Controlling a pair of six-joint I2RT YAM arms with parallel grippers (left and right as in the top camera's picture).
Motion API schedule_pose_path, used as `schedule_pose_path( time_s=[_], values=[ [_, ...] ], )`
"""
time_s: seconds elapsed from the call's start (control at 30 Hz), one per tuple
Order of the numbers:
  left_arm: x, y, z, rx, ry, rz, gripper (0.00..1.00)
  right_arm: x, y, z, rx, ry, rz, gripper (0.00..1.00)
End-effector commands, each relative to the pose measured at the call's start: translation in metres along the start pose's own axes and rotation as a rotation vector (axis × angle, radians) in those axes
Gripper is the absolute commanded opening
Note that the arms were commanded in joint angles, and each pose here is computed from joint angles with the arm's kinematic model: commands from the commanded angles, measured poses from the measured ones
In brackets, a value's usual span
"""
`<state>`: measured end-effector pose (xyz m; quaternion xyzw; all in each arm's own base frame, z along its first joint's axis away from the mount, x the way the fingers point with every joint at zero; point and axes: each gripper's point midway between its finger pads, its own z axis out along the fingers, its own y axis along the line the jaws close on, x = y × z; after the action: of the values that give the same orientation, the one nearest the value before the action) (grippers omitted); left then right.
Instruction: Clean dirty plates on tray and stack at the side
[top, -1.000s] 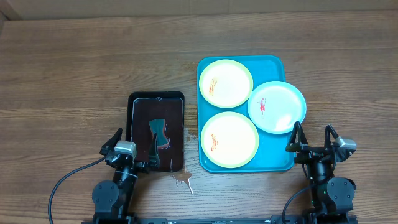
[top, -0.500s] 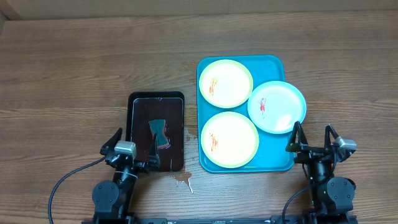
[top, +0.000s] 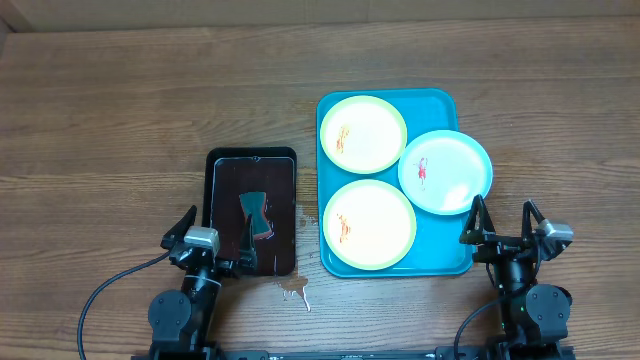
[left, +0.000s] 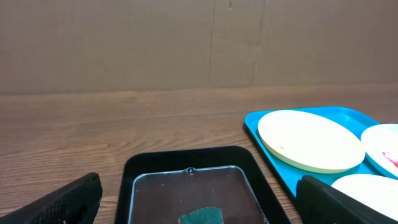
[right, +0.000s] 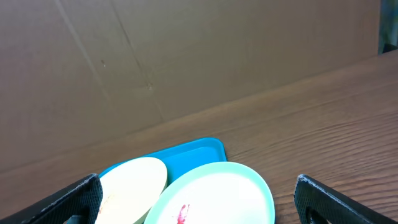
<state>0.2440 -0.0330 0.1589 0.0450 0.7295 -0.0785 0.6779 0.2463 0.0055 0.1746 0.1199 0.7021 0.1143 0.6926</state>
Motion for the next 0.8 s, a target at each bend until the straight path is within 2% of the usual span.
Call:
schedule_pose_path(
  time_s=[0.0,0.77],
  values=[
    [0.0014,-0.0001,0.0001,0.001,0.002,0.021,1.00,0.0013,-0.0024,0.0002,0.008,-0.006,-0.003,1.00],
    [0.0008,-0.0038,0.0000,0.022,0.000,0.011,1.00,0.0012,-0.0023,0.0002,0.008,-0.006,-0.003,1.00]
  ],
)
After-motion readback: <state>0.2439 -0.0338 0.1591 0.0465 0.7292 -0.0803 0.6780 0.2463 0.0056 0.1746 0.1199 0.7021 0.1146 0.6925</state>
